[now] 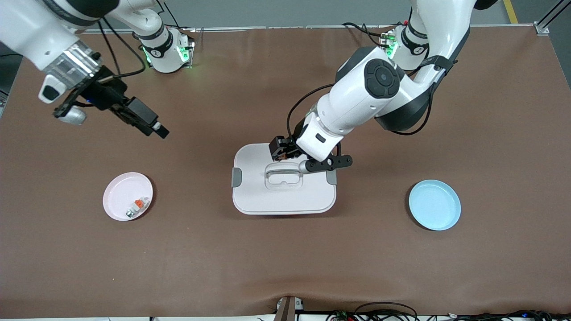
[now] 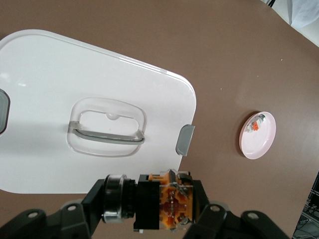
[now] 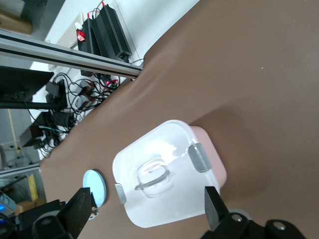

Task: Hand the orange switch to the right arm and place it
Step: 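Hold the switch above the box while the right gripper reaches toward it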

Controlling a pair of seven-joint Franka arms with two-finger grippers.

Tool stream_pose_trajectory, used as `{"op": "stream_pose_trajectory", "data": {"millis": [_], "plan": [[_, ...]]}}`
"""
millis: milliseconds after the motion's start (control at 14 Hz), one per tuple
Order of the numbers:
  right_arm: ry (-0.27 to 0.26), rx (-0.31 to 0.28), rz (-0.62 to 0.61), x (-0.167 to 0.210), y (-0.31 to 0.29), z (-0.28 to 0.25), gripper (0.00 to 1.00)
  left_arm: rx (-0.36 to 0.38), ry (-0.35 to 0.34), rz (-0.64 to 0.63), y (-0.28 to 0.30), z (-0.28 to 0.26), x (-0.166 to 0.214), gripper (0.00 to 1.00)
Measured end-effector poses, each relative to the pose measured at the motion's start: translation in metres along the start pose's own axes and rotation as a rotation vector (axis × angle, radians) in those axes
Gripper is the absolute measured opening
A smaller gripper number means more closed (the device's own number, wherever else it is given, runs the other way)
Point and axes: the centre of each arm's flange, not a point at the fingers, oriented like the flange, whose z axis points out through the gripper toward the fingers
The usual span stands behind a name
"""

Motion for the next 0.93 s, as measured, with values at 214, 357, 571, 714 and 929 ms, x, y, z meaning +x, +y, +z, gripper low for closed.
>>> {"op": "stream_pose_trajectory", "data": {"millis": [214, 357, 571, 714, 929], "plan": [[0.068, 0.068, 0.064, -0.032, -0.009, 0.020, 1.00, -0.004, 0.001, 0.004, 0.002, 0.000, -0.002, 0.72], [0.118, 0.124, 0.082, -0.058, -0.014, 0.036, 1.00, -0.007, -0.001, 0.000, 0.006, 0.000, -0.006, 0.72], [0.165, 0.192, 0.100, -0.096, -0.016, 0.054, 1.00, -0.028, -0.003, -0.088, 0.014, -0.005, -0.011, 0.72], [0.184, 0.210, 0.108, -0.108, -0.012, 0.063, 1.00, -0.061, -0.031, -0.178, 0.023, -0.010, -0.017, 0.72], [0.209, 0.238, 0.125, -0.123, -0.010, 0.078, 1.00, -0.096, -0.095, -0.349, 0.031, -0.012, -0.025, 0.72]]}}
